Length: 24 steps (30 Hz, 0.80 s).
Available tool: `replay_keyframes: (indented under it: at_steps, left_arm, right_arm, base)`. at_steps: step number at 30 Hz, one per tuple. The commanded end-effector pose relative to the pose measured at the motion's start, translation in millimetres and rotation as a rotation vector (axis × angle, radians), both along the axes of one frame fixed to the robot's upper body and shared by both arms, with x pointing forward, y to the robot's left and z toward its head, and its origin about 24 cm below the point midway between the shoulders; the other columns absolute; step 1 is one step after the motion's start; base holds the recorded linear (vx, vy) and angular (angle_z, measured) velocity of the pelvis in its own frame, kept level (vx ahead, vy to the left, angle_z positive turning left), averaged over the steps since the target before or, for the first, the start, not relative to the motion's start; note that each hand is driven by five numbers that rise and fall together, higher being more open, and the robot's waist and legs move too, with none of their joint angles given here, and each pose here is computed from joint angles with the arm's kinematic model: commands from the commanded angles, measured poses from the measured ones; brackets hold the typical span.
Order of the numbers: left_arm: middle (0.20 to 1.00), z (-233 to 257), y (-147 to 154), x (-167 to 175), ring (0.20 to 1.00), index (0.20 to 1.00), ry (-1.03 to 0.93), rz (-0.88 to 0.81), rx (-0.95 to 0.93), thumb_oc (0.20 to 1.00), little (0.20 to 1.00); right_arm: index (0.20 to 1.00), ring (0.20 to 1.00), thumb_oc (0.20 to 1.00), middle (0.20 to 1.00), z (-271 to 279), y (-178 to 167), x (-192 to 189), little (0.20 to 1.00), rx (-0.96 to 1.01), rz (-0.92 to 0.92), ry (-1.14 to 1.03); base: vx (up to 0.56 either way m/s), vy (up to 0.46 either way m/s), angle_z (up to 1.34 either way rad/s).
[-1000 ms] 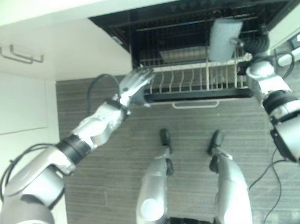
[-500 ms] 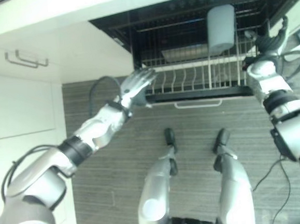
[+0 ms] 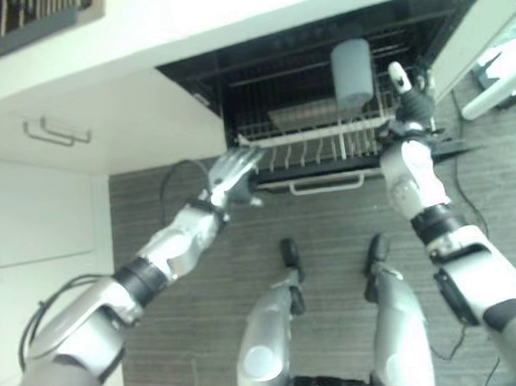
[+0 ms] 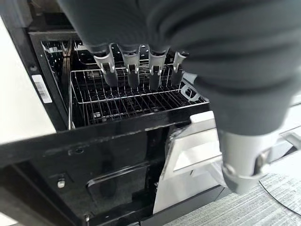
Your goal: Place the dishes in the dishwasher.
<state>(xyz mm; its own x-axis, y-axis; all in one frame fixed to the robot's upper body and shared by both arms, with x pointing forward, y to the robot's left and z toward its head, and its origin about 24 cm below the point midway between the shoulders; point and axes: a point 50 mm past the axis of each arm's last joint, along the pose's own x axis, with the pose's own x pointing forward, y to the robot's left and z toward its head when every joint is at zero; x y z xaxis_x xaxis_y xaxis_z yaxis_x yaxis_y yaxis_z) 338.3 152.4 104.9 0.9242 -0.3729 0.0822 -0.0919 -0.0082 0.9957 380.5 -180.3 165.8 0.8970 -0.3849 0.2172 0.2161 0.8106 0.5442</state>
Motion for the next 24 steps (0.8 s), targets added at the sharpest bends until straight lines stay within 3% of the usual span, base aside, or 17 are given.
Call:
replay_keyframes:
  at_steps: [1,7,12,16,19,20,21,23,24]
  left_arm:
    - [1.000,7,10,0,1.000,1.000,-0.087,0.017,0.006,1.000,1.000]
    - [1.000,-32,23,-12,1.000,1.000,-0.010,0.120,-0.071,1.000,1.000]
    - [1.000,-71,25,-30,1.000,1.000,0.052,0.247,-0.253,1.000,1.000]
    - [1.000,-93,41,-51,1.000,1.000,0.073,0.404,-0.509,1.000,1.000]
    - [1.000,-90,55,-62,1.000,1.000,0.049,0.465,-0.805,1.000,1.000]
    - [1.000,-86,56,-63,1.000,1.000,0.045,0.452,-0.889,1.000,1.000]
    - [1.000,-73,57,-67,1.000,1.000,0.067,0.384,-1.108,1.000,1.000]
    - [1.000,-63,57,-74,1.000,1.000,0.090,0.290,-1.290,1.000,1.000]
    - [1.000,-41,56,-80,1.000,1.000,0.013,0.149,-1.421,1.000,1.000]
  right_arm:
    - [1.000,1.000,1.000,1.000,8,3,-8,1.000,0.042,-0.011,-0.101]
    - [1.000,1.000,1.000,1.000,-25,19,-28,1.000,0.096,0.031,-0.036]
    - [1.000,1.000,1.000,1.000,-53,30,-51,1.000,-0.023,0.118,-0.015]
    - [1.000,1.000,1.000,1.000,-72,33,-75,1.000,-0.061,0.298,-0.030]
    - [1.000,1.000,1.000,1.000,-79,28,-99,1.000,-0.080,0.355,-0.064]
    - [1.000,1.000,1.000,1.000,-78,24,-104,1.000,-0.088,0.354,-0.080]
    - [1.000,1.000,1.000,1.000,-72,18,-114,1.000,-0.108,0.344,-0.133]
    - [1.000,1.000,1.000,1.000,-62,17,-118,1.000,-0.170,0.367,-0.194]
    - [1.000,1.000,1.000,1.000,-48,16,-122,1.000,-0.284,0.390,-0.269]
  base:
    - [0.01,0.024,-0.05]
    - [0.04,0.037,-0.09]
    - [0.09,0.105,-0.12]
    - [0.09,0.170,-0.05]
    - [0.04,0.122,0.06]
    - [0.03,0.098,0.11]
    - [0.02,0.077,0.14]
    - [0.05,0.055,0.15]
    - [0.07,0.011,-0.10]
